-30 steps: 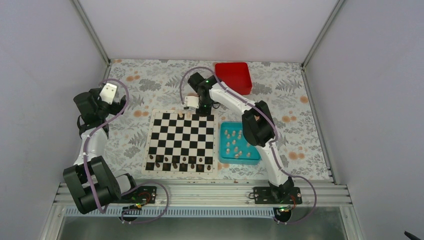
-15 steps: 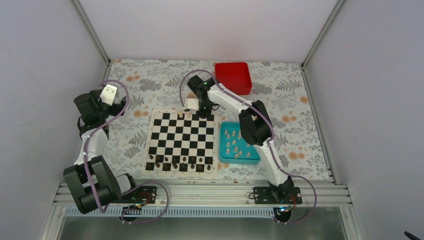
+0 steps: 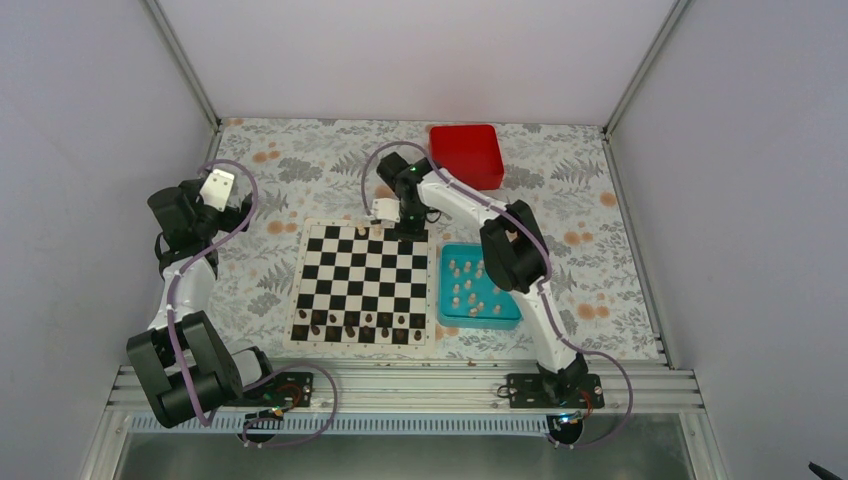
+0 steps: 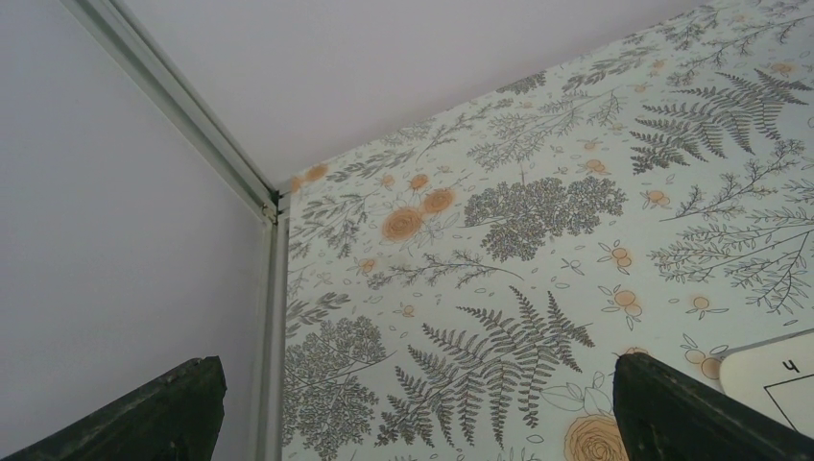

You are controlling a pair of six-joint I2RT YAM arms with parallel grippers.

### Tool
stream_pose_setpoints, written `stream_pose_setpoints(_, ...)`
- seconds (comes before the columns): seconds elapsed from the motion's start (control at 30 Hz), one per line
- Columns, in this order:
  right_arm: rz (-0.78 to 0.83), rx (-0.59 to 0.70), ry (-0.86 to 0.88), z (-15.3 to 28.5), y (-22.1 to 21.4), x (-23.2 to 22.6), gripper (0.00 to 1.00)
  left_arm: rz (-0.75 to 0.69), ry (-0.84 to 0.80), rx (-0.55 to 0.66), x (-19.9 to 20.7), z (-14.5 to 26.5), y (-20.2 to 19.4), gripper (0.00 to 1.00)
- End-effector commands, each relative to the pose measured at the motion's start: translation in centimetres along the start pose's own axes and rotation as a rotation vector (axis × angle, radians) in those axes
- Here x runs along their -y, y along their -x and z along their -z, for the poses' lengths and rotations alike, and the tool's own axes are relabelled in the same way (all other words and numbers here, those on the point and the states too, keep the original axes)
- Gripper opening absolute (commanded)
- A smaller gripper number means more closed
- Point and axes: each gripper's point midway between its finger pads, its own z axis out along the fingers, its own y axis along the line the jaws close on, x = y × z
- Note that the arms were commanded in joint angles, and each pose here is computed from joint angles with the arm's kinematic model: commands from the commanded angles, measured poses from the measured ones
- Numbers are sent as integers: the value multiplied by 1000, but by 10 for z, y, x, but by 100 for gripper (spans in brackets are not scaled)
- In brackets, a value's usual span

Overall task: Set up the chess pieces on the board
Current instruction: Place the chess piece on the chessboard, then pick up the chess piece from the storage box.

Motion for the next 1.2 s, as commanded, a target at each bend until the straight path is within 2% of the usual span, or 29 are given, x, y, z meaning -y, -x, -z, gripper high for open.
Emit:
stream_pose_setpoints(0.0, -22, 59, -93, 52, -4, 9, 51, -20, 2, 35, -2, 6, 10, 100)
stream_pose_setpoints(0.2, -89, 97, -138, 114, -44, -5, 52, -22, 9, 36, -2, 10, 12, 100)
stream_pose_setpoints(0.43, -172, 105, -96, 135, -117, -52, 51, -28, 12, 33, 0, 14, 11, 100)
stream_pose_setpoints(0.67, -237, 122, -70, 108, -155, -78, 46, 17, -10, 48, 3, 15, 13, 100)
stream_pose_setpoints(0.83, -245, 146, -47, 88, -156, -84, 44, 39, -18, 57, 3, 14, 16, 100)
stream_pose_setpoints(1.17, -236, 131, -36, 65, -149, -67, 44, 40, -11, 45, 4, 14, 11, 100)
